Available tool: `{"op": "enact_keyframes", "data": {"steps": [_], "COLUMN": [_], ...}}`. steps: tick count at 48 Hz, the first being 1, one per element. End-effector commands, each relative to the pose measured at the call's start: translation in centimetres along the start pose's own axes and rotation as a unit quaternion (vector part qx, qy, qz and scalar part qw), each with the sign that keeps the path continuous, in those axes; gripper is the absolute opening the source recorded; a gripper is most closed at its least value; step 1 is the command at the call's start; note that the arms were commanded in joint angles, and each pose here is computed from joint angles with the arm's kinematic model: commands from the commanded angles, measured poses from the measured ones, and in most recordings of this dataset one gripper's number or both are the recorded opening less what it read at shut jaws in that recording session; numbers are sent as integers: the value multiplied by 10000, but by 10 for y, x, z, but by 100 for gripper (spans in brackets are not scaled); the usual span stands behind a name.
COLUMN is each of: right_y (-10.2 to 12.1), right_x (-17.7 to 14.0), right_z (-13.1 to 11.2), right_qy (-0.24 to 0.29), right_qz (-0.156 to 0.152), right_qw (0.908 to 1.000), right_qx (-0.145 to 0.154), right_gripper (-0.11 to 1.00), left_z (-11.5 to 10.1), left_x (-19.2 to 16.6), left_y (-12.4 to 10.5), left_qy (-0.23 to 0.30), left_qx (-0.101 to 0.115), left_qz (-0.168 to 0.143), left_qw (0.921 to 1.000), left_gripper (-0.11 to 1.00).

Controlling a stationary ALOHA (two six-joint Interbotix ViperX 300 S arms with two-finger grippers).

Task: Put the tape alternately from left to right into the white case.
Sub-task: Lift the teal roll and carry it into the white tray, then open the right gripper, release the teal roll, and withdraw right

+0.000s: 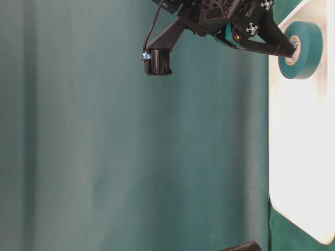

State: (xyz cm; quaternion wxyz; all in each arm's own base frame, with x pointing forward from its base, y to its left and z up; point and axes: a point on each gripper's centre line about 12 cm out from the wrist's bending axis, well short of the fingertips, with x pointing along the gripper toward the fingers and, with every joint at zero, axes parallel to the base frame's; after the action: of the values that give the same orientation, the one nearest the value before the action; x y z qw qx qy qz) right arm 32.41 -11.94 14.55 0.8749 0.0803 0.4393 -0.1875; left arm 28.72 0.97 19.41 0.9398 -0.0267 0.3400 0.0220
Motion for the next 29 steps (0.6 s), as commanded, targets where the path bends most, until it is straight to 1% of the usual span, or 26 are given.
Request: {"op": "enact_keyframes", "data": {"steps": [1, 3, 9, 10, 11, 17, 23, 29], "right_y": [0, 0, 2, 2, 2, 4, 7, 18], "right_x": [-5, -5, -4, -4, -5, -5, -7, -18], "right_z": [9, 8, 7, 7, 7, 7, 9, 17], "right_qy": [-160, -145, -116, -116, -117, -124, -163, -400], "right_qz": [6, 5, 18, 18, 21, 37, 67, 194], "right_qw": [9999, 9999, 9999, 9999, 9999, 9999, 9998, 9989], "right_qx": [8, 15, -10, -10, -24, -34, -68, -173], "right_gripper": [24, 33, 70, 75, 77, 73, 73, 73], "left_z": [6, 6, 6, 6, 6, 6, 6, 6], "left_x": [-2, -2, -2, -2, -2, -2, -2, -2], "left_y": [0, 0, 0, 0, 0, 0, 0, 0], "left_qy": [-123, -115, -115, -115, -115, -115, -115, -115], "left_qx": [0, 0, 0, -4, 0, 0, 0, -7], "left_qz": [-5, -5, -5, 1, -5, -5, -5, -5], "left_qw": [9999, 9999, 9999, 9999, 9999, 9999, 9999, 9999], "left_gripper": [75, 75, 75, 75, 75, 75, 75, 75]}}
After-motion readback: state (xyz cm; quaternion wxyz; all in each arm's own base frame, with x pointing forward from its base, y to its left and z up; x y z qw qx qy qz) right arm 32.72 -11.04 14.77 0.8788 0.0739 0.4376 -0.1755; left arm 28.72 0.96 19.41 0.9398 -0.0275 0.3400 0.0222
